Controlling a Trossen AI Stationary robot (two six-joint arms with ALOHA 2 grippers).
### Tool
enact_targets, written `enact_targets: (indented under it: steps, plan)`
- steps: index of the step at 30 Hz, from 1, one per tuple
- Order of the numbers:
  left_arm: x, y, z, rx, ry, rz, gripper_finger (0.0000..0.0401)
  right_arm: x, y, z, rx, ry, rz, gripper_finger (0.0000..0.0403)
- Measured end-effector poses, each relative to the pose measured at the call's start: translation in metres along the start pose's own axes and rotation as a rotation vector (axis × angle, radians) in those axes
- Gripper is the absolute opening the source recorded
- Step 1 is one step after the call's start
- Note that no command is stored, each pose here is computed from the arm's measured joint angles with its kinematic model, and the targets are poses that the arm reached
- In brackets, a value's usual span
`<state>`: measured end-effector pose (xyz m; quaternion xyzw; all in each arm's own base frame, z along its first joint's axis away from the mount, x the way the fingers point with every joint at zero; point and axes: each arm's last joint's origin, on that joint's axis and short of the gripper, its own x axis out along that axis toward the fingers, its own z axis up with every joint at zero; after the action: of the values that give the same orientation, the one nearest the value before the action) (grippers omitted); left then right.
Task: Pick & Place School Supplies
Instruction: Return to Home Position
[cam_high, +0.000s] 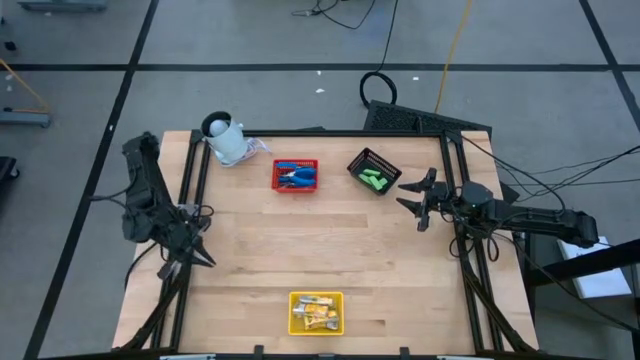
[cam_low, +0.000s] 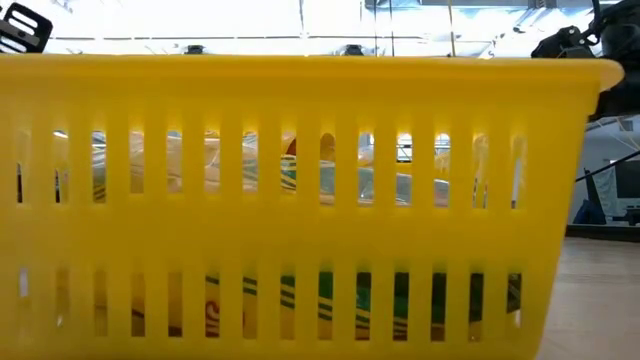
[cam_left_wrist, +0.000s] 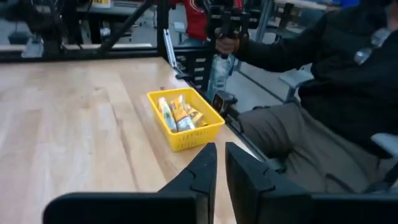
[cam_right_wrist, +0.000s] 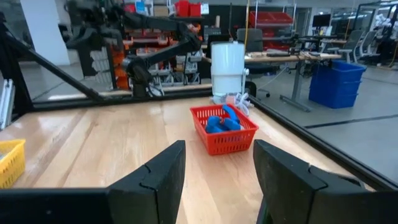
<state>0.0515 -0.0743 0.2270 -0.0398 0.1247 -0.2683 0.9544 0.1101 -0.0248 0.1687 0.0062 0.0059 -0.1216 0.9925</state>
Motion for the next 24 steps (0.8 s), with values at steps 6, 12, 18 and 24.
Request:
enact_targets:
  steps: [6,12,18,24]
  plan:
    - [0.007,-0.003,-0.007,0.094,-0.027,-0.015,0.0037,0.000,0.000,0.004,0.005,-0.042,0.001,0.0183]
    - [0.017,-0.001,-0.028,0.129,-0.126,-0.034,0.0037,0.000,0.000,0.004,-0.021,-0.041,-0.008,0.0183]
    - [0.029,0.012,-0.057,0.135,-0.181,0.051,0.0037,0.000,-0.001,0.006,-0.040,-0.063,-0.029,0.0183]
    - [0.032,0.025,-0.054,0.155,-0.178,0.142,0.0037,0.001,-0.004,0.007,-0.044,-0.069,-0.134,0.0183]
